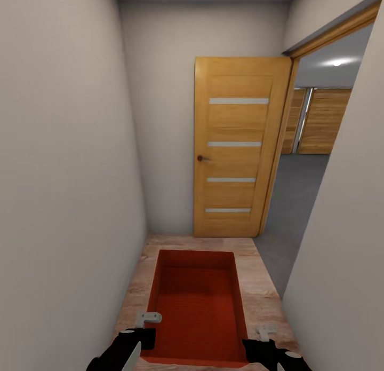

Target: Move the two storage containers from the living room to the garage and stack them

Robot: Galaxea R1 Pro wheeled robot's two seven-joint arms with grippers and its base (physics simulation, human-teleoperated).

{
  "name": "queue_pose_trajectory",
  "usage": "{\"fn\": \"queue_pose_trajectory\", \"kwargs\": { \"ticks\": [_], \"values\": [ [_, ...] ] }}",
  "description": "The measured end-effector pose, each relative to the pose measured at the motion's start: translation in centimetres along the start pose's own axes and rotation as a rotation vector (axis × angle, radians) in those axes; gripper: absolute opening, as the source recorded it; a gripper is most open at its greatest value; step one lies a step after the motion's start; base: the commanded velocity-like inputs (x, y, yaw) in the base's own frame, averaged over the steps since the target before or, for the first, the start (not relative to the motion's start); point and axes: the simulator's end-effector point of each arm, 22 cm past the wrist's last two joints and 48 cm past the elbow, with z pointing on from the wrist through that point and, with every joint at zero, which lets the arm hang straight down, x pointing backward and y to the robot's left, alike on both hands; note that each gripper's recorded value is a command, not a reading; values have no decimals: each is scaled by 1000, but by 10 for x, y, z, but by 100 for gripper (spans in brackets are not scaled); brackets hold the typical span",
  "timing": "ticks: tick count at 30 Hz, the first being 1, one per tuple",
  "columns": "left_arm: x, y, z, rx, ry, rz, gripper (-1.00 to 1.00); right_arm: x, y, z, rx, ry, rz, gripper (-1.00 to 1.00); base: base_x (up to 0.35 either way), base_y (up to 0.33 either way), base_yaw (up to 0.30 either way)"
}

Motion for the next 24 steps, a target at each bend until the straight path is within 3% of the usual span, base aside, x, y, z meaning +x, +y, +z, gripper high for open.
{"fn": "queue_pose_trajectory", "kwargs": {
  "ticks": [12,24],
  "values": [
    [0,0,0,0,0,0,-100,0,0,0,0,1,0,-100,323,11,-65],
    [0,0,0,0,1,0,-100,0,0,0,0,1,0,-100,292,178,-108]
  ]
}}
